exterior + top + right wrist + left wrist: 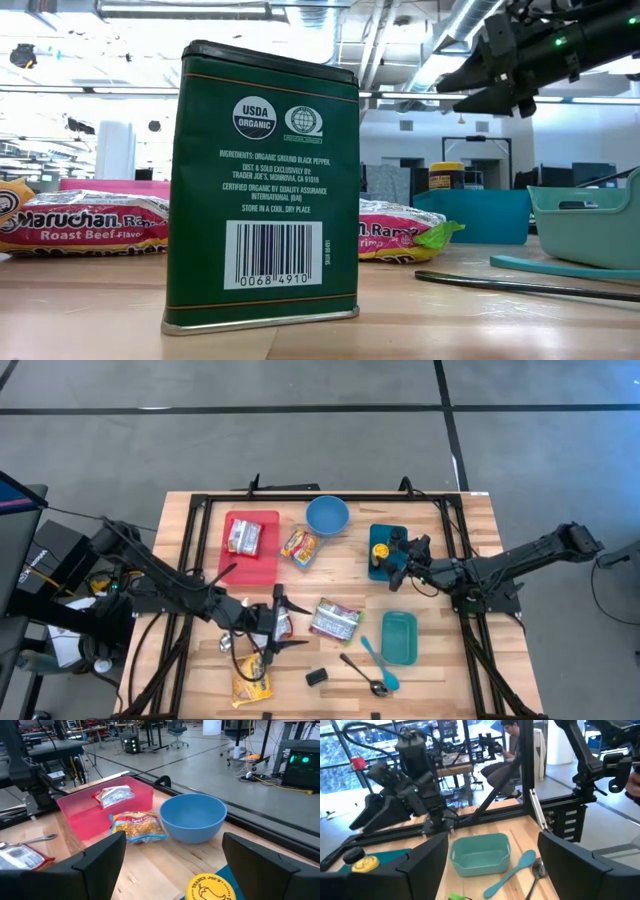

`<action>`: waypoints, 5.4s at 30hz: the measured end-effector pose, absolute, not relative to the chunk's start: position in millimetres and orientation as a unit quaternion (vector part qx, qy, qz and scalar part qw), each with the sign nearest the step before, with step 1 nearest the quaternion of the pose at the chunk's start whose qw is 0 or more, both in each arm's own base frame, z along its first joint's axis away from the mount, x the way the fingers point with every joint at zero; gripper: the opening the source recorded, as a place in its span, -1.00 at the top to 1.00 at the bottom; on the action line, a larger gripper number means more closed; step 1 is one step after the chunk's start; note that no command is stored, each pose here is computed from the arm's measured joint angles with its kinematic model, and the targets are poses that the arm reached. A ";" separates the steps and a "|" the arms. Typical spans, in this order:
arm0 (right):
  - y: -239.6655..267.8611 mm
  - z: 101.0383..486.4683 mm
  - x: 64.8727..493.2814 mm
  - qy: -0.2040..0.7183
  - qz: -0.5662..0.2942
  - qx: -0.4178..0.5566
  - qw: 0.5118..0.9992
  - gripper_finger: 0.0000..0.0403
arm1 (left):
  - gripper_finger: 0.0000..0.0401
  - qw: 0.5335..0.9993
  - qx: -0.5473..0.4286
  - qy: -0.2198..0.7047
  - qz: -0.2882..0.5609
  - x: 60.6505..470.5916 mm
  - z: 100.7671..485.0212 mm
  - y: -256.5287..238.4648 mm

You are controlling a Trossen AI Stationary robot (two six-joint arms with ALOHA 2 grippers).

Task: Pick & Place Food Item
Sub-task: Put the black seasoning can into the blue bin

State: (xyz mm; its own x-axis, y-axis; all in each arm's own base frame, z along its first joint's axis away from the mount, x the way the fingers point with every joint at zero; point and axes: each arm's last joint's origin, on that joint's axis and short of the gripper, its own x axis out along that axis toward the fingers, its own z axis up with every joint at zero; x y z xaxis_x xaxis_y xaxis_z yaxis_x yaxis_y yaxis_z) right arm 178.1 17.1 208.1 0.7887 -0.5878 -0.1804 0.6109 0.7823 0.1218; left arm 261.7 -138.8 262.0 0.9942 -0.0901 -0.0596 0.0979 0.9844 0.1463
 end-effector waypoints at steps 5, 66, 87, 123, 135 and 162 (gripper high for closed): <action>17.5 207.9 178.0 0.068 -0.317 0.086 0.942 -0.61 | -0.50 0.995 0.064 0.051 -0.050 267.9 246.9 -145.3; 33.3 204.6 174.9 0.076 -0.277 0.116 0.951 -0.61 | -0.50 0.885 -0.064 0.460 -0.029 328.6 199.5 -218.9; 38.7 203.0 173.1 0.085 -0.264 0.109 0.954 -0.61 | -0.50 0.882 -0.065 0.463 -0.057 331.0 196.7 -222.0; 38.6 202.4 172.9 0.088 -0.265 0.107 0.954 -0.61 | -0.50 0.885 -0.014 0.466 -0.013 340.4 180.0 -210.7; 38.6 202.4 172.9 0.088 -0.265 0.107 0.954 -0.61 | -0.50 0.882 0.055 0.467 -0.009 338.0 173.6 -204.5; 38.5 201.2 172.5 0.094 -0.266 0.103 0.954 -0.61 | -0.50 0.880 0.126 0.452 -0.073 337.0 166.1 -205.9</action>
